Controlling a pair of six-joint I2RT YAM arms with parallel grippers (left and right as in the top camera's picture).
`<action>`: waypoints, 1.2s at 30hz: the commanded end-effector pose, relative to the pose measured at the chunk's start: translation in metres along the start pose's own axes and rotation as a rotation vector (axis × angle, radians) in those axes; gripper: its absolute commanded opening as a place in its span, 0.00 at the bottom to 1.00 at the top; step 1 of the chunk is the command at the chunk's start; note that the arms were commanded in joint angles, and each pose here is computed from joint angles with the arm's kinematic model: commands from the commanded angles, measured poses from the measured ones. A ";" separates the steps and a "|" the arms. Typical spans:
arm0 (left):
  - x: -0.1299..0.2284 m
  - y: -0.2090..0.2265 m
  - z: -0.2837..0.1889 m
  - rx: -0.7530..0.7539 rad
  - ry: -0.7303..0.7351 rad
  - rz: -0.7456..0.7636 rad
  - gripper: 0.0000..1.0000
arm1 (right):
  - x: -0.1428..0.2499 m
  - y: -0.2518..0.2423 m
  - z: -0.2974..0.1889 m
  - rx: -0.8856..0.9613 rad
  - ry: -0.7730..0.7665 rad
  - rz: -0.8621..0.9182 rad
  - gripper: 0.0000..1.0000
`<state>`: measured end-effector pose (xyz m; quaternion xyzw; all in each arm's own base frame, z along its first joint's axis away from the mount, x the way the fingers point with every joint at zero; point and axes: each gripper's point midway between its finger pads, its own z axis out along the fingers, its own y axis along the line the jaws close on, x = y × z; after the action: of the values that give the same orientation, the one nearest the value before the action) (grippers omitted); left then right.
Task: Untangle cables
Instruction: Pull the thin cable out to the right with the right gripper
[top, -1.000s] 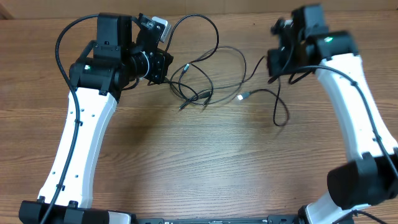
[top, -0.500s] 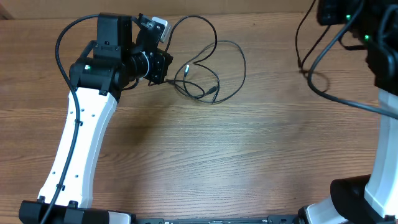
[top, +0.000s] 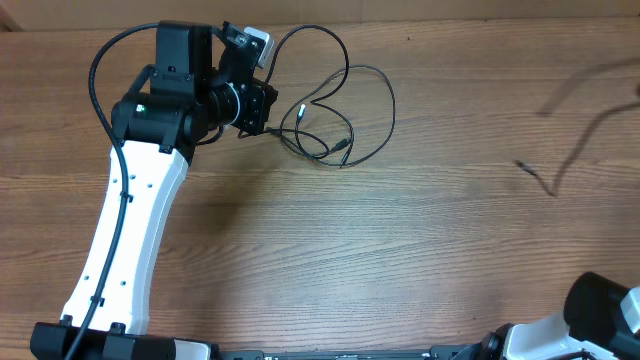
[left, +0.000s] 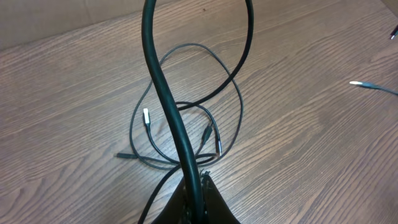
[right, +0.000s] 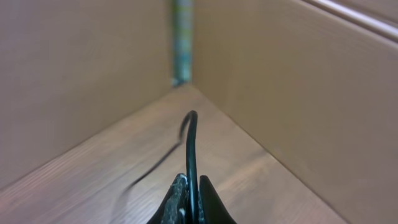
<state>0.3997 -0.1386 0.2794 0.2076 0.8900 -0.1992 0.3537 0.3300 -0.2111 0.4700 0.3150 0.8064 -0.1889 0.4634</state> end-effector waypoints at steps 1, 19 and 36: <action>-0.004 0.001 -0.002 -0.008 -0.012 0.015 0.04 | -0.001 -0.051 -0.001 0.060 0.005 0.199 0.04; -0.004 0.001 -0.002 -0.008 -0.012 0.014 0.04 | 0.200 -0.083 0.168 0.242 0.469 0.251 0.04; 0.000 0.001 -0.002 -0.006 0.004 0.008 0.04 | 0.303 -0.112 0.200 0.282 0.572 0.343 0.21</action>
<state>0.3986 -0.1379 0.2780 0.2065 0.8920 -0.1978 0.3502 0.2637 -0.3101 0.1016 0.5449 0.8090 -0.1244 0.1822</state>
